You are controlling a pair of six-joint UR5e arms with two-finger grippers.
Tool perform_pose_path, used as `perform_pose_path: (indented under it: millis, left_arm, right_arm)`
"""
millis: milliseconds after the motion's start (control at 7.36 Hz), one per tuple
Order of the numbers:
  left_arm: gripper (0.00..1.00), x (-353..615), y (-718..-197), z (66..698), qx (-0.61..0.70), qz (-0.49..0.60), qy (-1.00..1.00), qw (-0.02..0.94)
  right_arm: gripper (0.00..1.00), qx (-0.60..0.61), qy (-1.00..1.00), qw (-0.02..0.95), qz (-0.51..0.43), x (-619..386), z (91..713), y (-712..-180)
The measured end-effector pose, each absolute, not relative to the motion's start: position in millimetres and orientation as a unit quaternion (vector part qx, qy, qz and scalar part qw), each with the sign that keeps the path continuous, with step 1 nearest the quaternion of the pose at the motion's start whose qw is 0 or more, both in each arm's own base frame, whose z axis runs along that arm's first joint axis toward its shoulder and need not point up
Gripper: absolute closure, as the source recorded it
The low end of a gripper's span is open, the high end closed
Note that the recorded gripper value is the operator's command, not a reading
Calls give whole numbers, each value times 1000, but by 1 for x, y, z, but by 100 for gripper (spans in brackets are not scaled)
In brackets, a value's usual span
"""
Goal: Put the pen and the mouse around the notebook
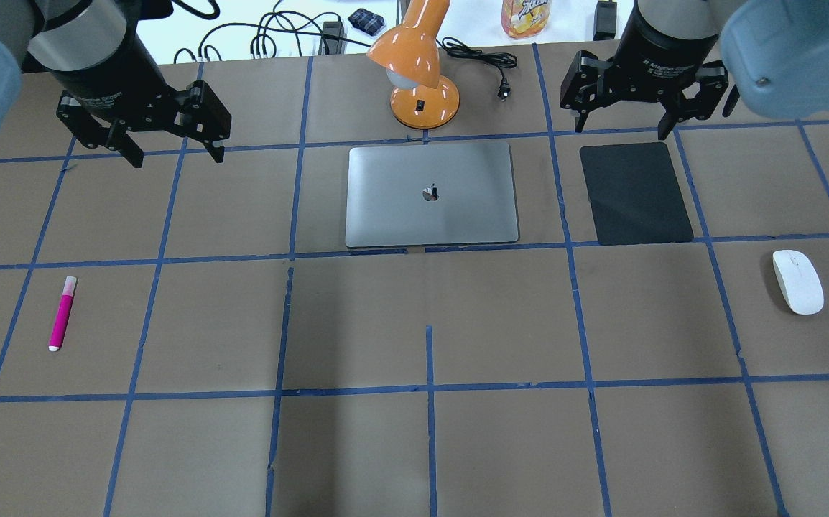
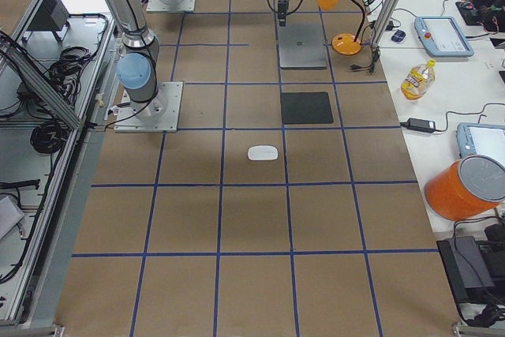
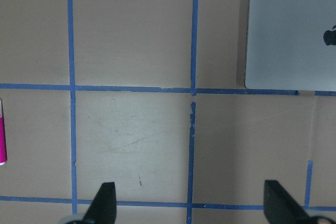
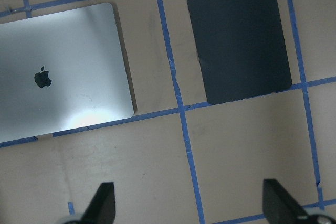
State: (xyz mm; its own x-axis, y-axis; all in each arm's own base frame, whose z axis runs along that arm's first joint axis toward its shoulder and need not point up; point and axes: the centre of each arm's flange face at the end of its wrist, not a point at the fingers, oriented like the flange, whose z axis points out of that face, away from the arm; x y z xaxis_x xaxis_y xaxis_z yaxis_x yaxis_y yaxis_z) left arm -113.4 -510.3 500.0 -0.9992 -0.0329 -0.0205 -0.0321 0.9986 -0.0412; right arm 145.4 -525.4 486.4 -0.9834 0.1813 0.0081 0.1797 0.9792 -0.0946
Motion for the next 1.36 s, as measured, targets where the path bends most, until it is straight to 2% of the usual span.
perform_pose_path:
  millis: [679, 951, 1358]
  left_arm:
    - [0, -86, -509, 482, -34, -3, 999, 12]
    - [0, 11, -514, 436, -86, 34, 996, 2]
    - [0, 174, -512, 335, -93, 32, 995, -5]
  right_arm:
    - [0, -74, -996, 20, 34, 121, 477, -534]
    - [0, -114, -993, 27, 3, 36, 467, -541]
    - [0, -73, -997, 15, -34, -111, 422, -550]
